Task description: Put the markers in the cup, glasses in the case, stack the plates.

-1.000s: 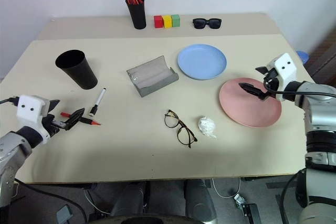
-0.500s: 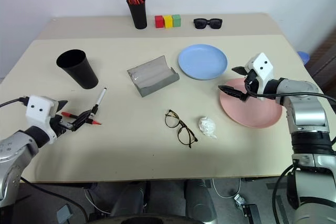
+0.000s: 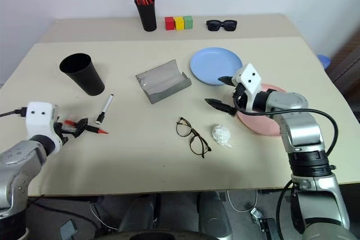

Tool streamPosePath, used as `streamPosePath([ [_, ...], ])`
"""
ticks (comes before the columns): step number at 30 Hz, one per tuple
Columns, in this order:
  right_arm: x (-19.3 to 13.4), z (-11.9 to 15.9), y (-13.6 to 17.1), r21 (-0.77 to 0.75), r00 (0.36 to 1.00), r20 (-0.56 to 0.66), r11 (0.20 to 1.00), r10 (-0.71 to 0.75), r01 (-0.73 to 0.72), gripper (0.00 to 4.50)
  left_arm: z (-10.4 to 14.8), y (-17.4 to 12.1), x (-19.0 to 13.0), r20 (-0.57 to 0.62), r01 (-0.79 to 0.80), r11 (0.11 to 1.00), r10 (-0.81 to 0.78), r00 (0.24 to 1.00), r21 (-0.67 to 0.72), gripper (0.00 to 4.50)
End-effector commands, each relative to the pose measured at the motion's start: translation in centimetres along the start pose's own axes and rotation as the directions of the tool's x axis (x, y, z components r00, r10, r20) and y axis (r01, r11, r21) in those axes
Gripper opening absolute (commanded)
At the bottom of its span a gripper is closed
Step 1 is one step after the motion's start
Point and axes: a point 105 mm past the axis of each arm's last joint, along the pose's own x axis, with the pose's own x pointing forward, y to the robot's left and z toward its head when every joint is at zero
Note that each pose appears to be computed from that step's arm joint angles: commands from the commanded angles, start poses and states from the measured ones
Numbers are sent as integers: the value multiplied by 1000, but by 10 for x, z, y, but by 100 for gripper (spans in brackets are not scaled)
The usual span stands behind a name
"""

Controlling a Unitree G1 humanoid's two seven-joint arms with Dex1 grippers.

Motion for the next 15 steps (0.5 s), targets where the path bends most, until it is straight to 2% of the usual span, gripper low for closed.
streamPosePath([
  [1,8,9,8,-4,998,49,999,32,-32,441,9,16,-8,-12,-185,970,186,983,-156,442],
  [6,27,6,23,21,990,75,993,118,-120,441,7,4,-7,-114,-313,888,291,950,-336,442],
  [8,32,7,26,21,988,83,991,131,-133,441,11,-1,-6,-118,-310,882,287,951,-356,442],
  [12,38,8,27,16,985,99,989,143,-145,441,6,-12,-2,-205,-372,867,319,925,-331,442],
  [15,37,6,26,18,985,99,990,140,-143,441,-4,-13,-1,-293,-435,816,339,894,-381,442],
])
